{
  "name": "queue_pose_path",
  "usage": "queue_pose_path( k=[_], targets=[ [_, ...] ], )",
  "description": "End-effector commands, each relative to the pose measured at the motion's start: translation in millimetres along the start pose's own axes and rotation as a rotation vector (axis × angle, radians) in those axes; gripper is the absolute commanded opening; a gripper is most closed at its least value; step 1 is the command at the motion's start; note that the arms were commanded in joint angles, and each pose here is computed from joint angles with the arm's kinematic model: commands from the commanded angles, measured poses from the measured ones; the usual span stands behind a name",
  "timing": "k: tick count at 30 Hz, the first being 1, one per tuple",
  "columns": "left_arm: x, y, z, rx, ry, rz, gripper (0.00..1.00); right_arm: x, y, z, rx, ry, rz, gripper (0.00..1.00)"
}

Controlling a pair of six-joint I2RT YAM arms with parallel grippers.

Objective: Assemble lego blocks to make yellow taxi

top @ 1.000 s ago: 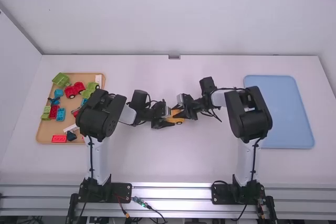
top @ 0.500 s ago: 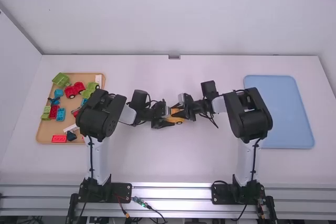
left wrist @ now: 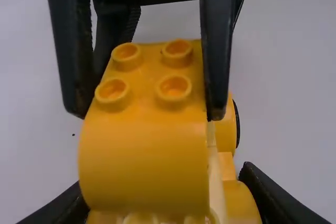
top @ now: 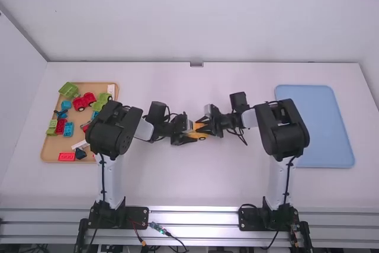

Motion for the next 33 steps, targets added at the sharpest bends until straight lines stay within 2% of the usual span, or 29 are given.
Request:
queue_pose_path(
  k=[1, 20, 27, 33],
  targets=[
    [2.1, -0.7, -13.9, -0.021, 0.059, 0.016, 0.1, 4.1, 6.0, -7.8, 0.018, 0.042, -0.009, 0.03],
    [2.1, -1.0, -13.9, -0.024, 0.059, 0.015, 0.09, 5.5, 6.3, -21.3, -0.034, 0.099, -0.036, 0.01],
    [2.1, -9.6, -7.5, -0.004, 0.012, -0.024, 0.09, 12.1, 14.7, -24.5, -0.048, 0.12, -0.007, 0.0],
    [1.4, -14.3, -11.0, -0.007, 0.022, -0.024, 0.08, 13.0, 16.9, -26.0, -0.038, 0.124, 0.0, 0.0]
  ],
)
Point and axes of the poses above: each hand's point on the last joint's axis, 136 mm out from that joint toward the fingers, its own x axis out along the fingers, its own y axis along the line the jaws close on, z = x × y, the point moved 1 cm from there along -x, back along the fingers, and after that the axes turned 7 degrees about x, right-handed, at the moved point
